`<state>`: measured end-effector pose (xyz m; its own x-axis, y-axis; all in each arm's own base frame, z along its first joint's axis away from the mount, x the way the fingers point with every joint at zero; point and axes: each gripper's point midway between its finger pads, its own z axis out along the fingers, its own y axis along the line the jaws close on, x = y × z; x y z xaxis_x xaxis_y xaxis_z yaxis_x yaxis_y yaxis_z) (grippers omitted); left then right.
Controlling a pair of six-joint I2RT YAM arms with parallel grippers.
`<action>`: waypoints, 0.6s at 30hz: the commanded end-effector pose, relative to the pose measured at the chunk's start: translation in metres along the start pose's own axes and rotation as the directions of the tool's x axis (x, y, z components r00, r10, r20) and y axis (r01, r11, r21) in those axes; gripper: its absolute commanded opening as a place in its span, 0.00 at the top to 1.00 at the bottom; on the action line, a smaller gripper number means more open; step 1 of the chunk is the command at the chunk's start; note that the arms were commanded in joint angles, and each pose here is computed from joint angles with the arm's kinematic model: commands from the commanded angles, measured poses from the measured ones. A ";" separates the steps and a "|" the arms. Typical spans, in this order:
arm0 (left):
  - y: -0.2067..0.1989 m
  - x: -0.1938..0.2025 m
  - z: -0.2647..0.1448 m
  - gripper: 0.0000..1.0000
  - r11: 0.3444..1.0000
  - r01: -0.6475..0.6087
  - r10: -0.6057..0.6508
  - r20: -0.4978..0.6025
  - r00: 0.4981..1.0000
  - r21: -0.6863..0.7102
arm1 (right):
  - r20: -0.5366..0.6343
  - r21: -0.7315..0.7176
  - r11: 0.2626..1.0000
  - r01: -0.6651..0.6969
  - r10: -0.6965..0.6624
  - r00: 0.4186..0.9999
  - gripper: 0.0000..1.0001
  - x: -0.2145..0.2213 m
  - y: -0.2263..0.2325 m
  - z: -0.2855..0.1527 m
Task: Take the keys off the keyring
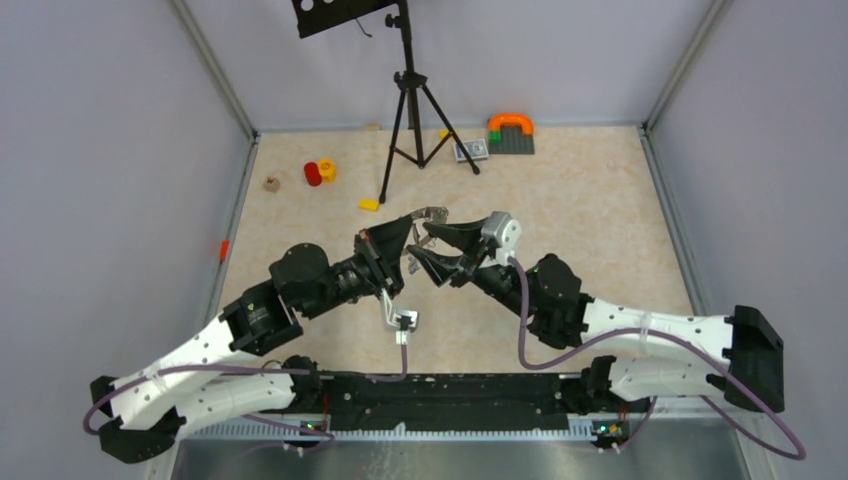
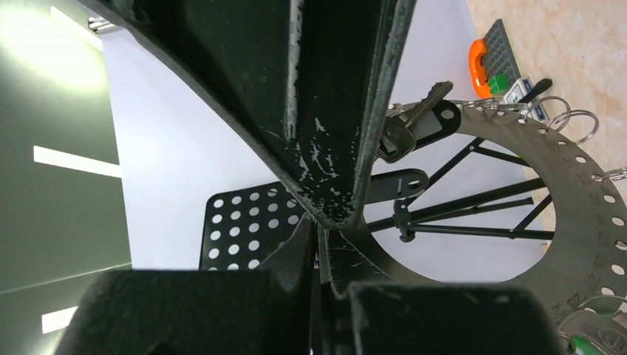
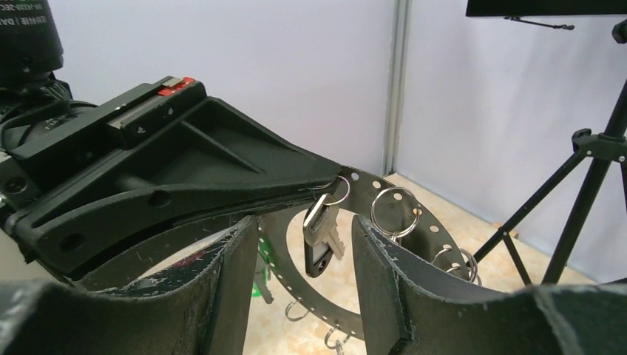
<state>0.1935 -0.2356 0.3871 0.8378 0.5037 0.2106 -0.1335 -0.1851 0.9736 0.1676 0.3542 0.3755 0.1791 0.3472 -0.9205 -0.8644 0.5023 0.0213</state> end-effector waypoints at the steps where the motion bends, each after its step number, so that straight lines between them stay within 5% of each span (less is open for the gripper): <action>1: 0.025 0.001 -0.007 1.00 0.996 -0.001 0.001 -0.001 1.000 -0.095 | 0.055 0.021 1.000 -0.019 0.017 0.998 0.52 -0.022 -0.001 0.009; 18: 0.026 -0.008 -0.008 1.00 0.995 0.003 0.001 0.041 0.999 -0.103 | 0.044 0.137 0.991 0.004 -0.010 0.999 0.58 -0.017 -0.021 0.016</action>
<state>0.1881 -0.2401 0.3869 0.8540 0.4766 0.2087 -0.1379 -0.1794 0.9741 0.1871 0.3565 0.3630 0.1715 0.3065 -0.9363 -0.8115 0.5829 0.0422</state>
